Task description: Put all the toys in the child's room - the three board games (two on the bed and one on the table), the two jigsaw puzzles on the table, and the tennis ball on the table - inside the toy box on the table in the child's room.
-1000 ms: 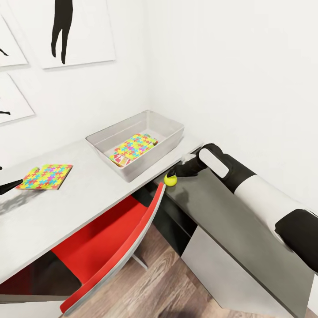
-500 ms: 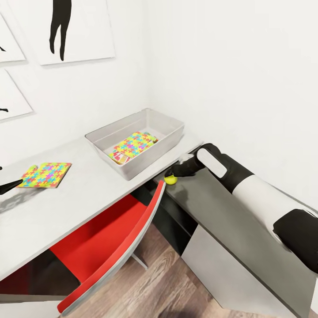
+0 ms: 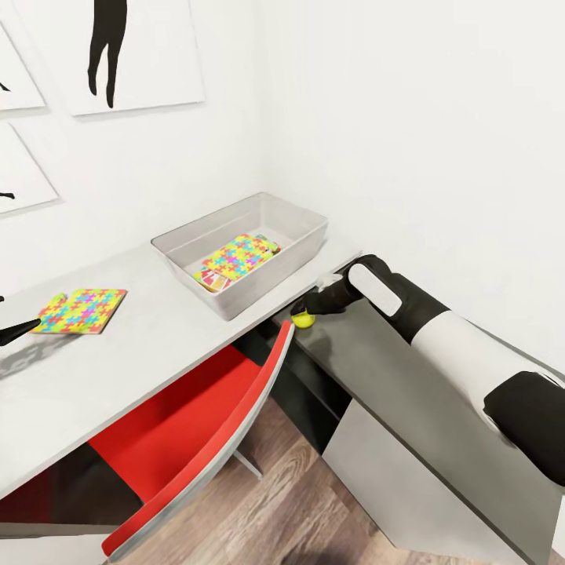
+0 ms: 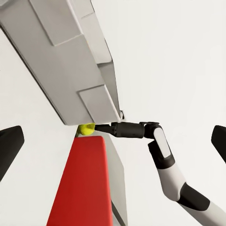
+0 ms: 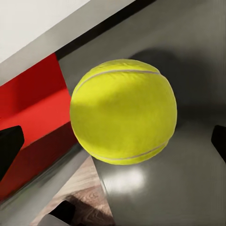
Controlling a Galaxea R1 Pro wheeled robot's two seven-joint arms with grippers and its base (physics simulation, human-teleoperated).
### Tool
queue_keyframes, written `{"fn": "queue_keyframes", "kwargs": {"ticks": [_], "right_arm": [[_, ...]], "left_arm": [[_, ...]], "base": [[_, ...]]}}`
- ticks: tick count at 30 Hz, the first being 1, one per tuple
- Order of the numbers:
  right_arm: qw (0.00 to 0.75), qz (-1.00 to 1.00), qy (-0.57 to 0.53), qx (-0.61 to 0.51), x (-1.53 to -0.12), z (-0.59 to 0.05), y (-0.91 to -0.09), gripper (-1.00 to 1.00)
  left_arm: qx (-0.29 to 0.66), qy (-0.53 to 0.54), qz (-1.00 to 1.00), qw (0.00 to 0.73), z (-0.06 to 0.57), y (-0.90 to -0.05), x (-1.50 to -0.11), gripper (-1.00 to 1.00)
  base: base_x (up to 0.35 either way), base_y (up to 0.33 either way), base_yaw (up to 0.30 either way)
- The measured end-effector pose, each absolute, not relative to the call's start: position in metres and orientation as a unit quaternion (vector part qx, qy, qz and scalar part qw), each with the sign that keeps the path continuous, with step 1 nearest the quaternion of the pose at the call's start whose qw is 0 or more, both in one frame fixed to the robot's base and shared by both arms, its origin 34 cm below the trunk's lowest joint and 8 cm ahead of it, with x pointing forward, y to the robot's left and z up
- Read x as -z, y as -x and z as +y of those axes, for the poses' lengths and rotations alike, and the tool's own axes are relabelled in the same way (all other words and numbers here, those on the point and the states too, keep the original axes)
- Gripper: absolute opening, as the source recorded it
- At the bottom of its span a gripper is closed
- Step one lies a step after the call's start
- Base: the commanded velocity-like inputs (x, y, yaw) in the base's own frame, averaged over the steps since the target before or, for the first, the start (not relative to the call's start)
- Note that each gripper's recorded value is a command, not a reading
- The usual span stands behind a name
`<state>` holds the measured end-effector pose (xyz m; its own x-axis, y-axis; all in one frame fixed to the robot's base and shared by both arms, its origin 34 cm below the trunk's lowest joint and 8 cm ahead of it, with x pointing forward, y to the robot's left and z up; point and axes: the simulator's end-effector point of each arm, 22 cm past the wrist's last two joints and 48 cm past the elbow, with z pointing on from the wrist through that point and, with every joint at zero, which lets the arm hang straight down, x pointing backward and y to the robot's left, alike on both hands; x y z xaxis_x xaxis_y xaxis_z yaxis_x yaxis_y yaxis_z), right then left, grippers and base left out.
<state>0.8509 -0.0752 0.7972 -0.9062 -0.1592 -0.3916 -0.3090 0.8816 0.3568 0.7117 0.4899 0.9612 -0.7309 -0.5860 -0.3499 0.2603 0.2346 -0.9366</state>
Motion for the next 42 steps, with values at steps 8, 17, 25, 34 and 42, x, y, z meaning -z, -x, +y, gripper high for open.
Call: {"fn": "queue_keyframes", "kwargs": {"ticks": [8,17,25,34,42], "right_arm": [[0.178,0.953,0.123,-0.210,-0.797,-0.075,-0.851,1.00],[0.178,0.953,0.123,-0.210,-0.797,-0.075,-0.851,1.00],[0.178,0.953,0.123,-0.210,-0.797,-0.075,-0.851,1.00],[0.178,0.954,0.123,-0.209,-0.792,-0.075,-0.851,1.00],[0.178,0.954,0.124,-0.208,-0.786,-0.076,-0.850,1.00]], "left_arm": [[0.608,0.116,0.704,0.348,0.490,-0.712,-0.961,1.00],[0.608,0.116,0.704,0.348,0.490,-0.712,-0.961,1.00],[0.608,0.116,0.704,0.348,0.490,-0.712,-0.961,1.00],[0.608,0.116,0.704,0.348,0.490,-0.711,-0.955,1.00],[0.608,0.116,0.704,0.348,0.490,-0.711,-0.950,1.00]], "base": [[0.068,0.026,0.000],[0.010,0.004,0.000],[0.000,0.000,0.000],[0.000,0.000,0.000],[0.000,0.000,0.000]]}}
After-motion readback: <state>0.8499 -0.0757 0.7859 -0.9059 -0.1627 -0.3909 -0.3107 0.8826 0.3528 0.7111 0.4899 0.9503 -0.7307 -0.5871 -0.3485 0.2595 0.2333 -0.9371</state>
